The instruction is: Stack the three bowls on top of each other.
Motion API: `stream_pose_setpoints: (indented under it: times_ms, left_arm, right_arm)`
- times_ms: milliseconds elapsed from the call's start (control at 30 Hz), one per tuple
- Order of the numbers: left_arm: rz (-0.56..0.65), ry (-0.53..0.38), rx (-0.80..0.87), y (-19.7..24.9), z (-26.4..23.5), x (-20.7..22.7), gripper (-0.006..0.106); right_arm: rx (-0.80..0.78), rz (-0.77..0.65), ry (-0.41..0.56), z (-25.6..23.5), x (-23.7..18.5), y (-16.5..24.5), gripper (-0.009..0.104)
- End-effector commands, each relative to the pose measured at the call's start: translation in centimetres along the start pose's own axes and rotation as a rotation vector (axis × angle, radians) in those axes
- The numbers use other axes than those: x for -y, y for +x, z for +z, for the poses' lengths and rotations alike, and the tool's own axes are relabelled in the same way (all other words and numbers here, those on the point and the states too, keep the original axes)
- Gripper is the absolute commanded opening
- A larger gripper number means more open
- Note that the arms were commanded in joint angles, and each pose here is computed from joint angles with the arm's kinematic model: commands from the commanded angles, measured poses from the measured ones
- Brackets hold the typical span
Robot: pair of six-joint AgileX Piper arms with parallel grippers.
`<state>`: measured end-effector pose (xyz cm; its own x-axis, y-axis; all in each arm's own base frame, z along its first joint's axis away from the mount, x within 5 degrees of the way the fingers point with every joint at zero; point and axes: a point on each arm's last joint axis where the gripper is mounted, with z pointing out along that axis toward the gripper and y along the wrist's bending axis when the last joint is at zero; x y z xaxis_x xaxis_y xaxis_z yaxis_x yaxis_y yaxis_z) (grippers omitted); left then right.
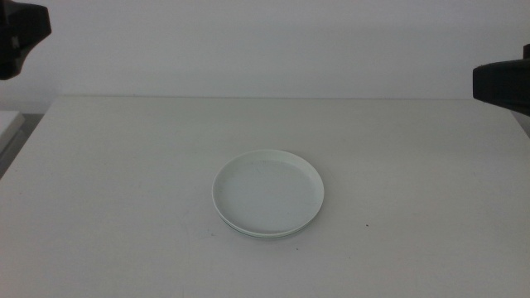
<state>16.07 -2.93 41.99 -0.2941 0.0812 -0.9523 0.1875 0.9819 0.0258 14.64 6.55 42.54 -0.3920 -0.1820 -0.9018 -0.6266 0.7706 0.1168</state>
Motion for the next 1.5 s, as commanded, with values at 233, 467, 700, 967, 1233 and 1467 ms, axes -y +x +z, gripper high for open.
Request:
stream_pose_setpoints:
  times_ms: [233,467,700,967,1233,1467]
  left_arm:
    - [-0.009,0.004,0.02,-0.2,-0.1,0.0,0.094]
    - [-0.007,0.004,0.02,-0.2,-0.1,0.0,0.094]
    - [-0.007,0.004,0.02,-0.2,-0.1,0.0,0.094]
    - [-0.003,0.004,0.02,-0.2,-0.1,0.0,0.094]
    - [-0.007,0.004,0.02,-0.2,-0.1,0.0,0.094]
    - [-0.031,0.018,0.042,0.1,-0.5,0.2,0.094]
  right_arm:
    - [0.148,-0.051,0.232,-1.7,1.1,-0.3,0.093]
    - [0.291,0.007,0.503,-4.4,1.8,2.0,0.093]
    - [0.347,0.088,0.514,-3.6,2.0,5.2,0.093]
    - [0.354,0.086,0.515,-3.9,1.8,5.8,0.093]
    - [0.343,0.031,0.55,-4.1,1.8,6.0,0.093]
    - [0.31,-0.048,0.601,-3.6,2.0,9.2,0.093]
